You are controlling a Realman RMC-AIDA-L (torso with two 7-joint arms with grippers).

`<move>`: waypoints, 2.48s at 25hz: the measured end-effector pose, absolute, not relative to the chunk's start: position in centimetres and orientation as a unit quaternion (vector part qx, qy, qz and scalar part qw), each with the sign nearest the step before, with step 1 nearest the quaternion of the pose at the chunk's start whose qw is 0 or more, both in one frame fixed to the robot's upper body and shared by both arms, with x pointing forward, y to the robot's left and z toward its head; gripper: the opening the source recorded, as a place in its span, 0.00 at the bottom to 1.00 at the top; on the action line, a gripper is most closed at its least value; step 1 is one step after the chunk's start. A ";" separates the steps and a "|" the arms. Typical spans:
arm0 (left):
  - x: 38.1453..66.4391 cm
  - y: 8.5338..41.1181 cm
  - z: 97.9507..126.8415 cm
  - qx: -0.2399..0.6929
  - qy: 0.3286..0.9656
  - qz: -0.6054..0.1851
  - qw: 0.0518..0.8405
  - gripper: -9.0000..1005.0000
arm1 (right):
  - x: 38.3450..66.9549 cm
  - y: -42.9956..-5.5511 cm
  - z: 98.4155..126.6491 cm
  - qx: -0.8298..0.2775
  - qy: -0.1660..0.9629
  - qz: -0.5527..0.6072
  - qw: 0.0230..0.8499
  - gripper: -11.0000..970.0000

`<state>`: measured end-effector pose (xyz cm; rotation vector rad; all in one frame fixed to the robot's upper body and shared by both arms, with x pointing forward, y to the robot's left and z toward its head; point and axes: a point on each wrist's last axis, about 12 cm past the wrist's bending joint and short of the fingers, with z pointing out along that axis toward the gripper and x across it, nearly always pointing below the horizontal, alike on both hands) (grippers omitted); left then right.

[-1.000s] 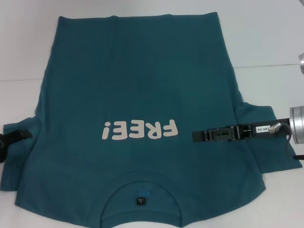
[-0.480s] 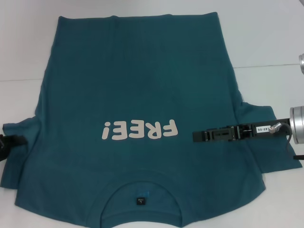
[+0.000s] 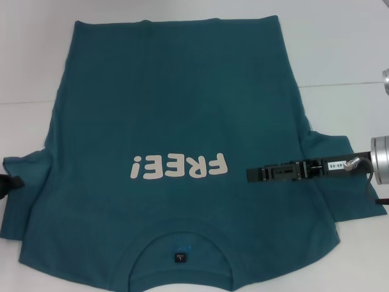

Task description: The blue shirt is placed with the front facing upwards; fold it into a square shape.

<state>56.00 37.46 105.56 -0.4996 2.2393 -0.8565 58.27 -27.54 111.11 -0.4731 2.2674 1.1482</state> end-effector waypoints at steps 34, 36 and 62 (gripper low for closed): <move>60.3 36.9 110.7 -0.105 0.891 -0.289 0.334 0.05 | 58.3 -27.4 111.3 -0.179 0.842 0.431 0.272 0.95; 60.3 36.0 110.6 -0.112 0.892 -0.304 0.316 0.05 | 58.4 -27.2 111.3 -0.180 0.841 0.432 0.271 0.95; 60.9 39.2 113.7 -0.145 0.907 -0.241 0.314 0.05 | 58.1 -27.3 111.1 -0.177 0.843 0.432 0.269 0.95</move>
